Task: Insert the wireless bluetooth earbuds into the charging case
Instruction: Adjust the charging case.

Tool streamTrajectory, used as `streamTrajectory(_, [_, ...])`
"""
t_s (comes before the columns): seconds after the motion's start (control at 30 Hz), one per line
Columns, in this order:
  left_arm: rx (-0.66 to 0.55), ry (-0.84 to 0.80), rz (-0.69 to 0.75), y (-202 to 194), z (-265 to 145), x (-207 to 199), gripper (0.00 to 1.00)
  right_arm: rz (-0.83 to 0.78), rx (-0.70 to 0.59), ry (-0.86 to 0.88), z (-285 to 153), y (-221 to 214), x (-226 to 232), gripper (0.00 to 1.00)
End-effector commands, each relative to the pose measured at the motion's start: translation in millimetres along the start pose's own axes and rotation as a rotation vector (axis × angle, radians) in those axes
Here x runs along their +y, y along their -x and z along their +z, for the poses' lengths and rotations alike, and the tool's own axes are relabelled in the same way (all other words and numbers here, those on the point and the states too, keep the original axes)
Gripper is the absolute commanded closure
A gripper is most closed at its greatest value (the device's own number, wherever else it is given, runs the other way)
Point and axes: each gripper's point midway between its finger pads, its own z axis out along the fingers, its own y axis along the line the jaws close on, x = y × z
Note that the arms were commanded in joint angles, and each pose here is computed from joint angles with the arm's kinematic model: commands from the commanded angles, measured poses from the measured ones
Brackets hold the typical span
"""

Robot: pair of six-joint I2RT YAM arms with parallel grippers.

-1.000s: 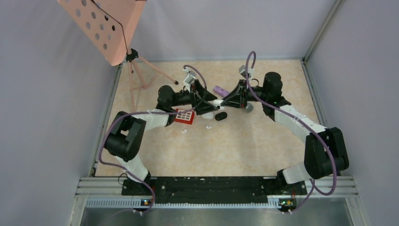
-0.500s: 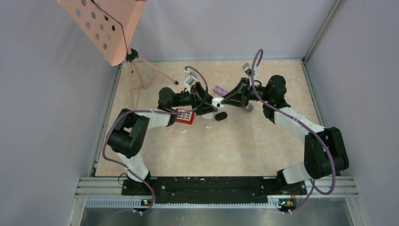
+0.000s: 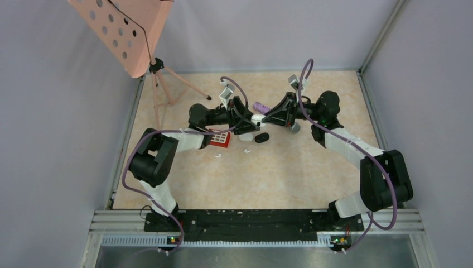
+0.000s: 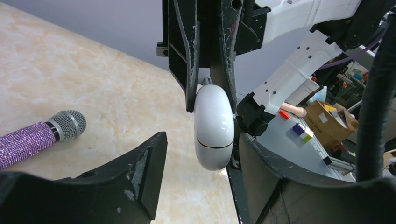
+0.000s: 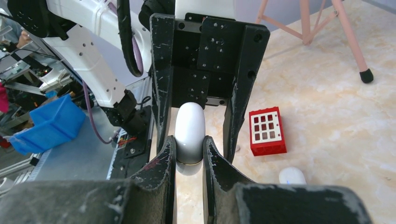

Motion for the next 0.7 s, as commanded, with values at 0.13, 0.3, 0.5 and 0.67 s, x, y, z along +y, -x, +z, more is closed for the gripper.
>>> streamTrajectory(0.13, [-0.018,-0.049,0.076,13.8,7.3,-9.7,0.45,-0.056,-0.048,-0.005,-0.7,11.8,-2.7,1.0])
streamTrajectory(0.3, [-0.022,-0.052,0.07,15.5,8.4,-9.2,0.46,-0.064,-0.028,-0.013,-1.5,5.0,-4.6,1.0])
streamTrajectory(0.5, [-0.013,-0.061,0.067,13.3,9.4,-8.6,0.7,-0.069,-0.028,-0.019,-2.9,4.0,-4.7,1.0])
streamTrajectory(0.67, [-0.012,-0.058,0.056,12.5,9.3,-7.8,0.53,-0.077,-0.038,-0.011,-2.2,7.3,-2.8,1.0])
